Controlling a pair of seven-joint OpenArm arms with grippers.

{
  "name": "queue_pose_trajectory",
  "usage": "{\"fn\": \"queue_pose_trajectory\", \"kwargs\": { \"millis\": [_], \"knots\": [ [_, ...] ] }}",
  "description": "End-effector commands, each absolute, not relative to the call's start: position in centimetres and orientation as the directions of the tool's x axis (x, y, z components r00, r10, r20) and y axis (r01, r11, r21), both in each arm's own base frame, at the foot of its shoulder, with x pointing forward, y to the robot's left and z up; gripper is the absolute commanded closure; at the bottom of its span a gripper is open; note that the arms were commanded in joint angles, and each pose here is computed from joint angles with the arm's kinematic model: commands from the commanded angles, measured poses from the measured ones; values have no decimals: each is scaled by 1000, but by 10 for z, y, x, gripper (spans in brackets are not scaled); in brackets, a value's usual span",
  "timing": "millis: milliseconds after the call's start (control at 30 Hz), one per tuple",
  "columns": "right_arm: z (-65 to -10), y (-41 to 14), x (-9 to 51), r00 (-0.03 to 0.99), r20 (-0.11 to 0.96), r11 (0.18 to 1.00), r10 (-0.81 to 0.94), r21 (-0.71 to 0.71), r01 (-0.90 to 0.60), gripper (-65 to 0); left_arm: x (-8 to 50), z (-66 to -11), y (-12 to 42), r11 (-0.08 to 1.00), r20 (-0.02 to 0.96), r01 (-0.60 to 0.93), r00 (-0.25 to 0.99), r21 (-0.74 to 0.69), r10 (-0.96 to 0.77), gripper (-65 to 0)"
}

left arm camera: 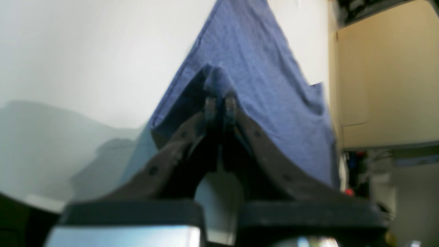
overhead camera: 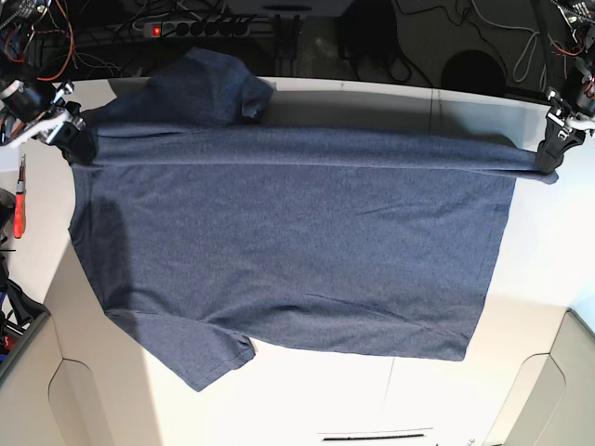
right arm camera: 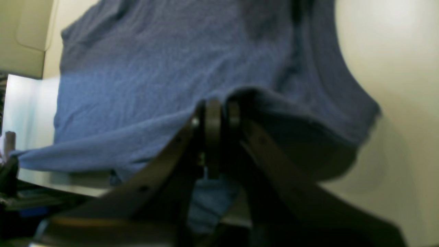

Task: Layout the t-shirt on the table in an organized manner, then fold the t-shirt properly
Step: 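Lift the shoulder edge with both grippers and fold it over toward the hem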

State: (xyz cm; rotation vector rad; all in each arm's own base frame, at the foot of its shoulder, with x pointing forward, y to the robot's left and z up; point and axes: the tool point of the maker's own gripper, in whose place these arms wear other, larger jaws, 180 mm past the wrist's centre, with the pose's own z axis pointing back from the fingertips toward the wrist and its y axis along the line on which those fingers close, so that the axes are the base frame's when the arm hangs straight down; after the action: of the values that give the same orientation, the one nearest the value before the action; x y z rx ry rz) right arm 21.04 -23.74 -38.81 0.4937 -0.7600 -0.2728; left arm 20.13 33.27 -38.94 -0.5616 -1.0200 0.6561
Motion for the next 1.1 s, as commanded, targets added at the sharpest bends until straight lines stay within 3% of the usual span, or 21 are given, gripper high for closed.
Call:
{"fn": "queue_pose_trajectory", "kwargs": {
  "millis": [0,433,1067],
  "knots": [
    [-376,-242,223,666,637,868,-388,496,31,0,213,-374,339,708,632,-189,339,-680,697,0],
    [-377,-242,266,645,718,933,-262,359,-21,0,247,-383,324,807,714,-150,392,-572,579,0],
    [-394,-229,289,653,691,905,-309,425,-21,0,264,-375,330,821,746,-144,353,-553,564,0]
  ]
}}
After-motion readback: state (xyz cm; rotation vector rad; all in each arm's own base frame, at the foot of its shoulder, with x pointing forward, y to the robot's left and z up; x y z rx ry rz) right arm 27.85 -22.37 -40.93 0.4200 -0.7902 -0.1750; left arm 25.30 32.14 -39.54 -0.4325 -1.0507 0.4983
